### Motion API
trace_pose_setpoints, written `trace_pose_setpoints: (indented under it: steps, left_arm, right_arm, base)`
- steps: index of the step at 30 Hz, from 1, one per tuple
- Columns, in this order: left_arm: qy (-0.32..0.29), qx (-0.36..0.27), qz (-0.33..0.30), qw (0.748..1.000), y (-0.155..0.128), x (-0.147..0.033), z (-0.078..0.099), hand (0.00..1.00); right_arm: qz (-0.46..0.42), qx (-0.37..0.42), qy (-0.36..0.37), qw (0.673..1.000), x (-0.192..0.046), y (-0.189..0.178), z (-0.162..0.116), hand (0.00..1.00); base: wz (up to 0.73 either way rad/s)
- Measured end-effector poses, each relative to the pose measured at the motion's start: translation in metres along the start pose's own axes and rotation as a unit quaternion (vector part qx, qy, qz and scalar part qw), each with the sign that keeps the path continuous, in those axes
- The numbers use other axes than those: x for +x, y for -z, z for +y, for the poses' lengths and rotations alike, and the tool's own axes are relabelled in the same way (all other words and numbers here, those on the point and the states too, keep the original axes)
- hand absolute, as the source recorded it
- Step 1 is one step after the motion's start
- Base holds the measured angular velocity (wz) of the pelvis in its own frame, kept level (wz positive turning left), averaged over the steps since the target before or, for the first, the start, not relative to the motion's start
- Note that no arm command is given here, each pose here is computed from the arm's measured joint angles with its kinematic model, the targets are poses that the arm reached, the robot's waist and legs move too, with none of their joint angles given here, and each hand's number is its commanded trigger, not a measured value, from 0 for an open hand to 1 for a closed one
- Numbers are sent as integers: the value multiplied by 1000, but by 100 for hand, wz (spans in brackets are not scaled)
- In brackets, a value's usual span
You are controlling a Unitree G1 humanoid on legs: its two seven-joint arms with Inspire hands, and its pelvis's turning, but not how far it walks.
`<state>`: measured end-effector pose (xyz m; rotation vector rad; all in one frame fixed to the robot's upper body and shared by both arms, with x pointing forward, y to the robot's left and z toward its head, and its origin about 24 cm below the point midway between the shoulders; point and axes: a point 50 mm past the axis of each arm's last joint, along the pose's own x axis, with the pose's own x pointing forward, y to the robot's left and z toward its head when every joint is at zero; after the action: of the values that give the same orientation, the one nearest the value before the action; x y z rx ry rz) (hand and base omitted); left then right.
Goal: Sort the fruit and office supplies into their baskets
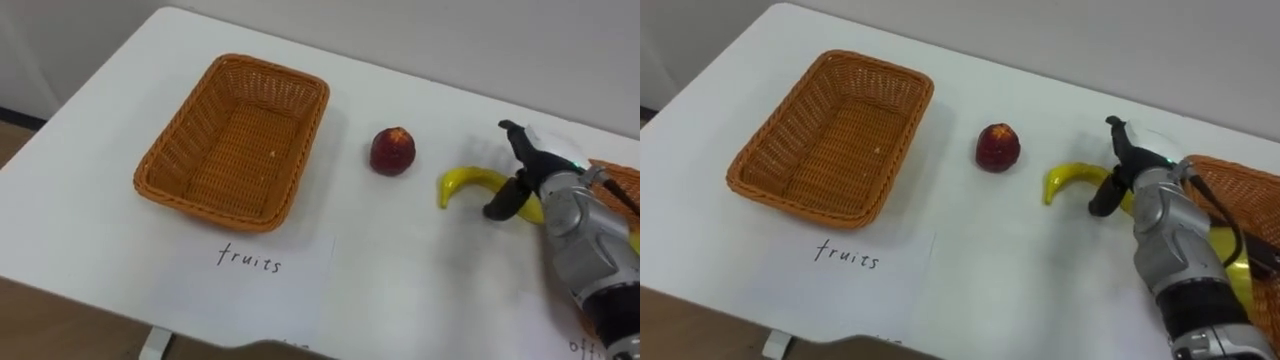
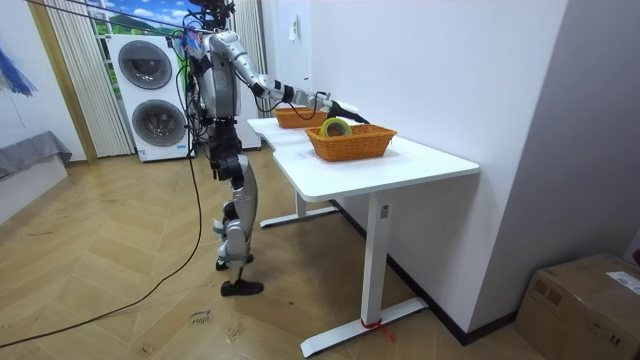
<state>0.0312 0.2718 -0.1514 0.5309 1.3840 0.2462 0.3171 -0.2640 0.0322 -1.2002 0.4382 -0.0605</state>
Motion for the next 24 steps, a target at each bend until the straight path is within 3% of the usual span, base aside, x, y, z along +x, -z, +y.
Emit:
trace_pose_setpoints:
  steps: [24]
  left_arm:
    - [1,6,-7,1000,-3,0,-2,0]
  right_arm:
    - [-10,28,10,1000,2,-6,2,0]
  base:
    - [1]
